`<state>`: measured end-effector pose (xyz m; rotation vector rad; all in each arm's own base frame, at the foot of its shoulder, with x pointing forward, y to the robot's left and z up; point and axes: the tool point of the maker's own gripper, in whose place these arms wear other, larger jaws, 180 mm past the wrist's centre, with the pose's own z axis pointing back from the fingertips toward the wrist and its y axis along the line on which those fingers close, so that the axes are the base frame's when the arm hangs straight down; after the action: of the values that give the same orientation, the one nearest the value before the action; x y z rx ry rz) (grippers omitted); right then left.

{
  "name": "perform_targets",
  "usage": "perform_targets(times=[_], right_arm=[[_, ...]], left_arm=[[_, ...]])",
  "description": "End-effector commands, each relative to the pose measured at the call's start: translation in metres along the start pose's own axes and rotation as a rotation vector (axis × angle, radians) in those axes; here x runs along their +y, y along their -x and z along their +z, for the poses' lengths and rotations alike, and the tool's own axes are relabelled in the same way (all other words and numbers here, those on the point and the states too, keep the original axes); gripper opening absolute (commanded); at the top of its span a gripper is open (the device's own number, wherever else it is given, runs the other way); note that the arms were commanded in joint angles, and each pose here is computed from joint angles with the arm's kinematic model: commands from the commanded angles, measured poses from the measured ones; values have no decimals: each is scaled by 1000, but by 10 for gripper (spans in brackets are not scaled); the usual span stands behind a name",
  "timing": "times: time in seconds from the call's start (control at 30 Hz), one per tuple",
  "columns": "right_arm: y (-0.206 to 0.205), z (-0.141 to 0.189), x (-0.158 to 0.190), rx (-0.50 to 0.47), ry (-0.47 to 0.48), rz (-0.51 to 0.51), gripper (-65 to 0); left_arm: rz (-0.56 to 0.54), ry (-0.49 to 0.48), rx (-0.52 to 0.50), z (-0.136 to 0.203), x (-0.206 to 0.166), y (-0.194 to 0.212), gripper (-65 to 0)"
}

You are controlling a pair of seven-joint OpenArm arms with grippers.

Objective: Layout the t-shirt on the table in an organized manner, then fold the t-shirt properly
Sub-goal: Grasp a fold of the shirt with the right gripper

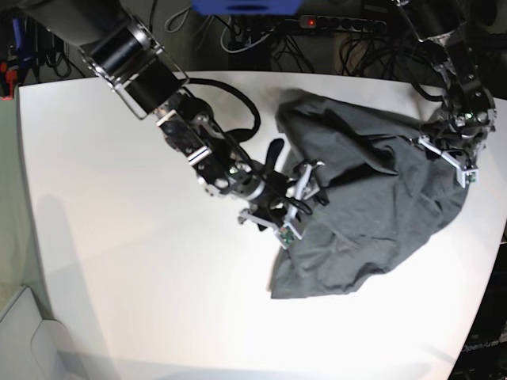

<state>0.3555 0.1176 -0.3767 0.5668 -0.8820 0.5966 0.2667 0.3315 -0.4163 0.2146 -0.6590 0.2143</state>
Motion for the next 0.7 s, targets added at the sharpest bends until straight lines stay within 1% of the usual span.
perform_targets(times=[0.0, 0.27, 0.33, 0.4, 0.53, 0.67], right_arm=[[-19, 0, 3, -54, -13, 7, -244], [-12, 1, 6, -44, -16, -4, -248], [-8, 1, 7, -37, -18, -10, -261], [-5, 1, 9, -34, -21, -15, -296], [-8, -4, 19, -38, -37, -26, -386], [-9, -15, 23, -21, -42, -39, -440]], left_arm=[[-8, -16, -28, 2, 7, -12, -316], [-10, -16, -29, 2, 6, -12, -316], [-9, -15, -29, 2, 6, -13, -316], [-8, -14, -29, 2, 6, -13, -316], [-8, -14, -29, 2, 6, -13, -316], [-7, -15, -30, 2, 6, -13, -316]])
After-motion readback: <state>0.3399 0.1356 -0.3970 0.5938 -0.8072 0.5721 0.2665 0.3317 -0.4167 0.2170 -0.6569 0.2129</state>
